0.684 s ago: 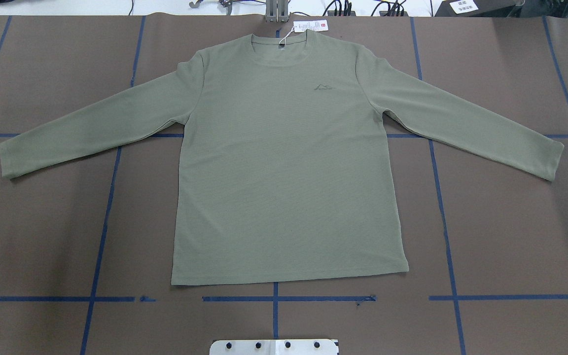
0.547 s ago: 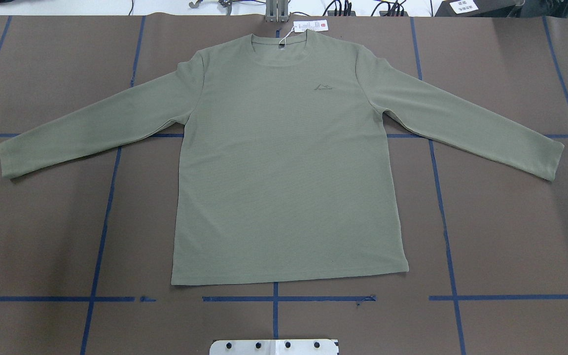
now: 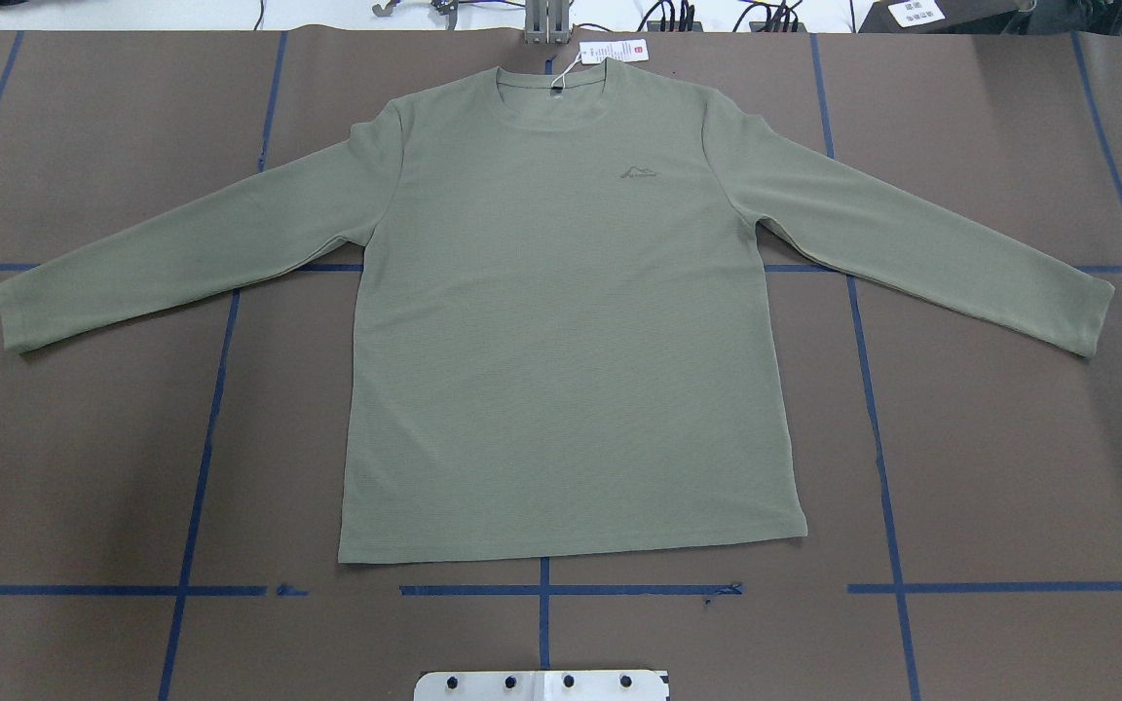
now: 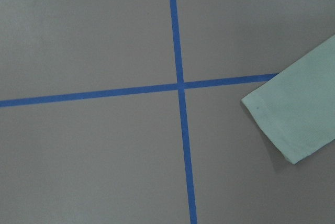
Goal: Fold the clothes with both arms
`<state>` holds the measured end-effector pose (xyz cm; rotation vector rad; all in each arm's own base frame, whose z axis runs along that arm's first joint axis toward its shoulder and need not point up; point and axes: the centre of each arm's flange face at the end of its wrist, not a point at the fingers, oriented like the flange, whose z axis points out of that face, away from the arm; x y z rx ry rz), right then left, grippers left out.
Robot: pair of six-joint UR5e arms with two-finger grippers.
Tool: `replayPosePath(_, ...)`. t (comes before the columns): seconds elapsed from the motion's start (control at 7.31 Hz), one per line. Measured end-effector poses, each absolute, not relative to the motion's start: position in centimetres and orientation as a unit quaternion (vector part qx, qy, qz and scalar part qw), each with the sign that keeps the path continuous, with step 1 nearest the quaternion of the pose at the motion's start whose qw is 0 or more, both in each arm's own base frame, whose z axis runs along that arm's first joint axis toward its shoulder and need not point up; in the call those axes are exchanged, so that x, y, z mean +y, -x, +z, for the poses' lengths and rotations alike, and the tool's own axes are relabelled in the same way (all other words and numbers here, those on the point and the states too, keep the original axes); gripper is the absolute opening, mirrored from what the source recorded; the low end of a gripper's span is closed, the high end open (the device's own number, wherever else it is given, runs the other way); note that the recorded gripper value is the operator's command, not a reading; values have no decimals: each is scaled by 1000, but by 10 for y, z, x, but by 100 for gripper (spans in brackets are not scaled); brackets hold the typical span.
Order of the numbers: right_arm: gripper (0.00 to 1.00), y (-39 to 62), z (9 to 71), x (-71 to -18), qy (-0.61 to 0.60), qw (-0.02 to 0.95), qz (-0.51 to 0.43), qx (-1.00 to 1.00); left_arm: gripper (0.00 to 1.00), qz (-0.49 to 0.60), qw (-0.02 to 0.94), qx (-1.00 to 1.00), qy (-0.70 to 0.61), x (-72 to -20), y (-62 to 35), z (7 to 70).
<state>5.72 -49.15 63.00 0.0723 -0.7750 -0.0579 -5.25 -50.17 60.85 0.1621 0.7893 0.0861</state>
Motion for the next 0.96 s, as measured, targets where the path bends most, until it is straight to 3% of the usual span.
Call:
replayPosePath(0.41,100,-4,609,-534,-87,918,-64,-382,100,78,908,386,-140,-521,38,589)
replayPosePath(0.96,100,74,684,-518,-103,906,-71,-405,100,93,902,388,-165,-543,33,571)
